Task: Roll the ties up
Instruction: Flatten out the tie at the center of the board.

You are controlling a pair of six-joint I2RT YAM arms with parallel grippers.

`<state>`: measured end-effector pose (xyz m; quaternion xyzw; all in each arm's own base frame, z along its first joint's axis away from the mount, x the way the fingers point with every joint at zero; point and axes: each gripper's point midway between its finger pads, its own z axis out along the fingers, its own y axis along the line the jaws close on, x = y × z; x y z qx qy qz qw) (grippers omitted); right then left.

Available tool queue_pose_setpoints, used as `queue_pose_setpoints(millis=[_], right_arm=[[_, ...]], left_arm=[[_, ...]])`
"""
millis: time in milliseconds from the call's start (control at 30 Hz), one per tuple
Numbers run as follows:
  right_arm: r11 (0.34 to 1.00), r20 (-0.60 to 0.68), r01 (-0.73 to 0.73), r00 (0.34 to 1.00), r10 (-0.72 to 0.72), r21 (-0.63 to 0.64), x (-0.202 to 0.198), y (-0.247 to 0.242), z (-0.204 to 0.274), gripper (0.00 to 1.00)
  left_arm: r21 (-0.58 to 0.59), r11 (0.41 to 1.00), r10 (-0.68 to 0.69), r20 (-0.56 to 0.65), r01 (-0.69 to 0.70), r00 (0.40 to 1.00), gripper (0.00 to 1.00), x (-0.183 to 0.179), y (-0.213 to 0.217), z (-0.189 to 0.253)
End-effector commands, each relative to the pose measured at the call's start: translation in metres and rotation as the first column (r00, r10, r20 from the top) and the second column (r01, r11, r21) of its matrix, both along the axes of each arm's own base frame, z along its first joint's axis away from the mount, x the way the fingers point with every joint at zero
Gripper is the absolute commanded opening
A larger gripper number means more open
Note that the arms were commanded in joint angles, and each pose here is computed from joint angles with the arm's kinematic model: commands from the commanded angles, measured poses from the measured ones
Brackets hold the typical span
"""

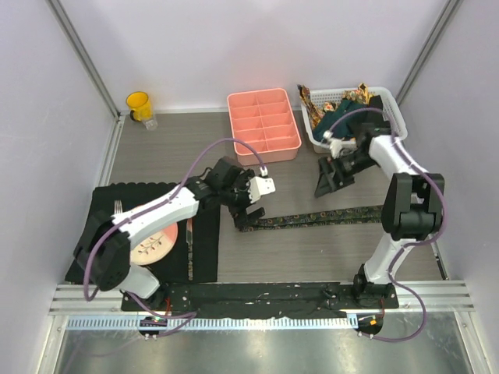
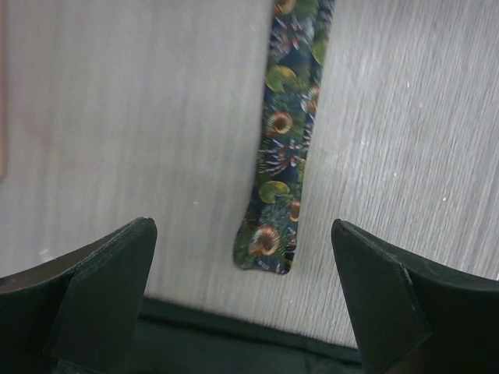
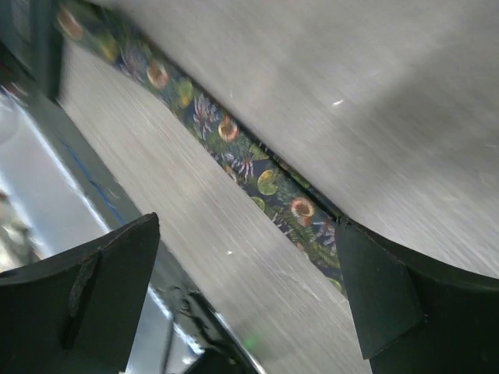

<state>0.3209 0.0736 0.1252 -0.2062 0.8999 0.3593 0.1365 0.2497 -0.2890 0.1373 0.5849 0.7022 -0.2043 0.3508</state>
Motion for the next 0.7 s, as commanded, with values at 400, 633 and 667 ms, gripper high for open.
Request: queue_pose_setpoints(millis=[400, 633, 667], right_arm=[[0.783, 0.302, -0.385, 0.767, 0.566, -0.489, -0.039, 0.005, -0.077, 1.0], [0.771, 0.258, -0.393, 0.783, 0.566, -0.501, -0.049, 0.004, -0.097, 0.84], [0.767, 0.244, -0.39, 0.79, 0.563, -0.509, -0.051, 0.001, -0.098, 0.82]], left_arm=[[0.147, 0.964, -0.207, -0.111, 0.222, 0.972, 0.92, -0.008, -0.002, -0.087], [0.185, 0.951, -0.24, -0.069, 0.248, 0.968, 0.69, -0.01, 0.009, -0.096], [0.201, 0.947, -0.241, -0.065, 0.249, 0.968, 0.62, -0.011, 0.013, -0.1]])
